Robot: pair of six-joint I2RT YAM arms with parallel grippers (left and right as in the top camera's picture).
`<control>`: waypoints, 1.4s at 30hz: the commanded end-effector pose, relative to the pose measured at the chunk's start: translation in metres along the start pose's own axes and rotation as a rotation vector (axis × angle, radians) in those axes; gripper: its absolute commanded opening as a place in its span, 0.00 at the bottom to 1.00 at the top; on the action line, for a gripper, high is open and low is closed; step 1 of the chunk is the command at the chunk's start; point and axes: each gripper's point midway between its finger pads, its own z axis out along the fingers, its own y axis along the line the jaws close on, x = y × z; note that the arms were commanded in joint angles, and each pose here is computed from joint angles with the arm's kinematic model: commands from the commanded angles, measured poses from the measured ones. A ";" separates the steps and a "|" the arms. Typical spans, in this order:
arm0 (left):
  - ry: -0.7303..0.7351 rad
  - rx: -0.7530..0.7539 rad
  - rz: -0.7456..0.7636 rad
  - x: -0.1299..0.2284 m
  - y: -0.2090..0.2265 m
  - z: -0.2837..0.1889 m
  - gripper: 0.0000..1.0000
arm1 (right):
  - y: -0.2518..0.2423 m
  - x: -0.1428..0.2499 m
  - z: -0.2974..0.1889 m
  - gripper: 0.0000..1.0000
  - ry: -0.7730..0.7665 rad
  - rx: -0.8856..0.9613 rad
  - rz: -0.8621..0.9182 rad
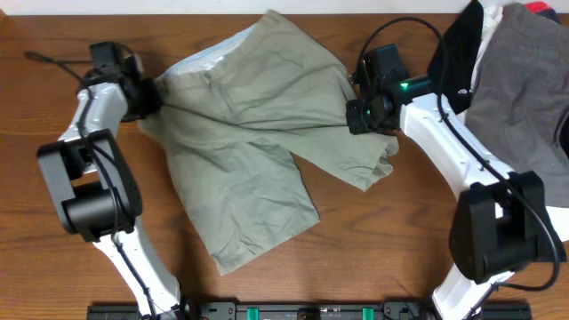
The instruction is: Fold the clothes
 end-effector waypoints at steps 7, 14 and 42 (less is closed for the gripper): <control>-0.019 0.004 -0.062 -0.004 -0.006 -0.071 0.79 | 0.020 0.015 0.046 0.01 0.080 -0.078 -0.024; -0.092 0.017 -0.048 -0.007 -0.019 -0.145 0.85 | 0.007 0.029 0.074 0.01 0.139 -0.019 -0.033; -0.097 0.036 -0.004 0.004 -0.040 -0.170 0.87 | -0.136 -0.144 0.084 0.18 -0.335 0.142 0.066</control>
